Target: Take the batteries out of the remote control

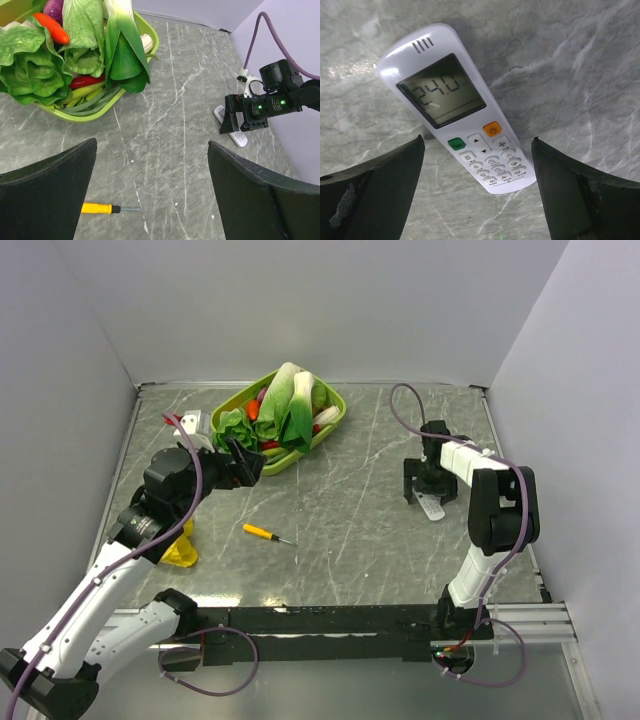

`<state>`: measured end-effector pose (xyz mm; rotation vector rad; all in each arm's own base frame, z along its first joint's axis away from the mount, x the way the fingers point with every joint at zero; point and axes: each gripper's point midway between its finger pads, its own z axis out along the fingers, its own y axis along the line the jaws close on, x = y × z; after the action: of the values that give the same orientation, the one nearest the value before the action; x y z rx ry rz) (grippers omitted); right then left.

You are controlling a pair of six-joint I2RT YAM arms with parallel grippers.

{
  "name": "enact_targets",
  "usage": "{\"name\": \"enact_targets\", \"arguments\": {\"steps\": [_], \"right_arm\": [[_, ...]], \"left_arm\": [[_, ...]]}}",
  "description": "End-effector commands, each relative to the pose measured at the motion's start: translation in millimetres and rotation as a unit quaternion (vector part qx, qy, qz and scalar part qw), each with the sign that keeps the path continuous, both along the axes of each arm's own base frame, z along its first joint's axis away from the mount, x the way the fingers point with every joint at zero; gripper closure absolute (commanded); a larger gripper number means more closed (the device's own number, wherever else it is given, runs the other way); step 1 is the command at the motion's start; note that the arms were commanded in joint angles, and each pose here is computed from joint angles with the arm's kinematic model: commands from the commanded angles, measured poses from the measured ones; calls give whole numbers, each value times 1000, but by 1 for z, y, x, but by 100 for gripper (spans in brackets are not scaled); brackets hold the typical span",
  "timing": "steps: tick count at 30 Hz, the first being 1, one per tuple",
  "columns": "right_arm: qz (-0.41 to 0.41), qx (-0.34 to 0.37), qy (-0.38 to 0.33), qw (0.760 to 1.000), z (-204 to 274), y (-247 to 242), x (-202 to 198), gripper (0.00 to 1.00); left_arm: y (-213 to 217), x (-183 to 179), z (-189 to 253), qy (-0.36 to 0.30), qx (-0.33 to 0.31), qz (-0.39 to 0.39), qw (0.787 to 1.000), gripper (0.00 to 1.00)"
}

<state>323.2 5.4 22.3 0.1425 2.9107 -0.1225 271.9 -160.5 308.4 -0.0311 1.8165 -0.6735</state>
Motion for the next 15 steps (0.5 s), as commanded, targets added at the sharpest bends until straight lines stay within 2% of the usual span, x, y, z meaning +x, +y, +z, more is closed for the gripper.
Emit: {"name": "enact_targets", "arguments": {"steps": [1,3,6,7,11,15], "right_arm": [[4,5,11,1000,1,-2,2,9],[3,5,12,1000,1,-2,0,12],[5,11,8,1000,5,1,1,23],[5,14,2,1000,8,2,1,31],[2,13,-9,1000,11,2,1,48],[10,15,-9,1000,10,11,-2,58]], "left_arm": [[0,-4,14,-23,-14,-5,1000,3],[1,-6,17,-30,-17,-5,999,3],[2,-7,18,-37,-17,-7,999,3],[1,-8,17,-37,-17,-8,999,3],[2,-6,15,-35,-11,-5,999,3],[9,0,9,-22,-6,22,999,3]]}}
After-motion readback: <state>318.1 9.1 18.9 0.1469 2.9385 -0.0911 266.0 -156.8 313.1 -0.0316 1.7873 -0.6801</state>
